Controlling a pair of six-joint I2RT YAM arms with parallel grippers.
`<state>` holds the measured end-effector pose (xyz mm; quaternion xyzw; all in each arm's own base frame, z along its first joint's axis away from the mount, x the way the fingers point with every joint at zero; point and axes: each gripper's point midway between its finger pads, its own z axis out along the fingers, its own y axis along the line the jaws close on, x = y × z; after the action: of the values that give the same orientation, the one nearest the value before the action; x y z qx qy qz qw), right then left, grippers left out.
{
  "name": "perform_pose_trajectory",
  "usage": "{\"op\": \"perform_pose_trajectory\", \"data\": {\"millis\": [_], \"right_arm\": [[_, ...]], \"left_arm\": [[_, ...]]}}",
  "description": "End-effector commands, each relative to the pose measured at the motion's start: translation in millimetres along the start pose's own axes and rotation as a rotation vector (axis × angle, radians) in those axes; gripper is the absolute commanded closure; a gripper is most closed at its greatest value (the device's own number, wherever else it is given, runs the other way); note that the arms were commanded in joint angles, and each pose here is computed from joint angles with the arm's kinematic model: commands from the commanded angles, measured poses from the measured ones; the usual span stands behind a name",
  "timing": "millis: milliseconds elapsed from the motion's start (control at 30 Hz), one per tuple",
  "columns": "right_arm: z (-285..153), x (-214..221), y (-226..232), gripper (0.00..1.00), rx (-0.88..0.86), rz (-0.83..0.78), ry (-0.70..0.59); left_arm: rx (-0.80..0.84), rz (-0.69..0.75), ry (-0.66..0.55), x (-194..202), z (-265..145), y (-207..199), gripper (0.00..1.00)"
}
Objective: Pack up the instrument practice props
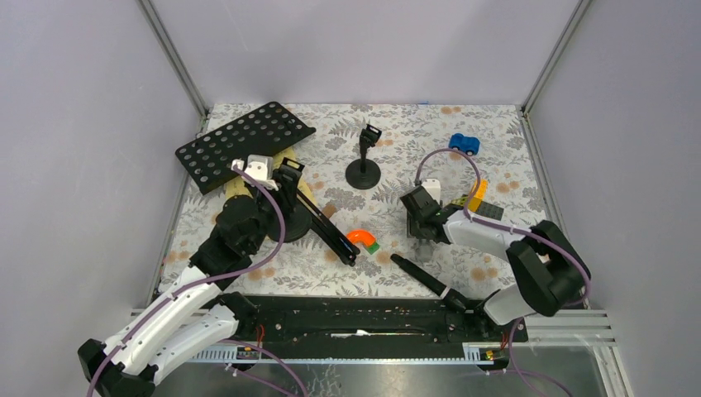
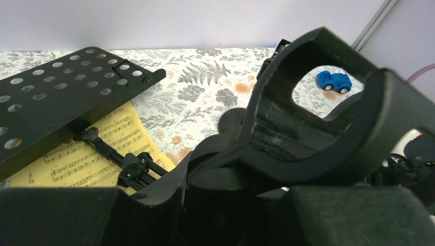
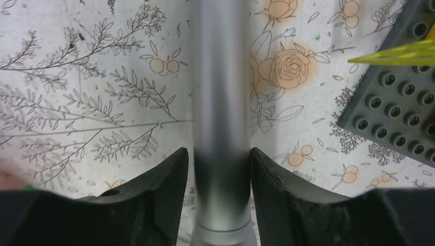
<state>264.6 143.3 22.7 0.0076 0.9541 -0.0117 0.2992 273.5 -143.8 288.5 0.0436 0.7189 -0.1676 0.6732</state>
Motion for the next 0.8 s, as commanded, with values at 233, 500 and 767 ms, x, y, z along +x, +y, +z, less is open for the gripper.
{"op": "perform_pose_trajectory", "data": {"millis": [233,500,767], "right_arm": [[-5,-29,0,0.24,0.057,-0.037,-0.051],[-60,-51,10,0.10,-0.114,-0.171,-0.081],[-123,2,41,0.13,-0.504,-0.521,0.160]], "left_arm": [[-0.032,-0.048,-0.122,-28,-1,5,1.00],[-0.012,-0.042,-0.110,-27,1,1,1.00],[-0.016,-0.043,-0.106,-26,0,2,1.00]]}}
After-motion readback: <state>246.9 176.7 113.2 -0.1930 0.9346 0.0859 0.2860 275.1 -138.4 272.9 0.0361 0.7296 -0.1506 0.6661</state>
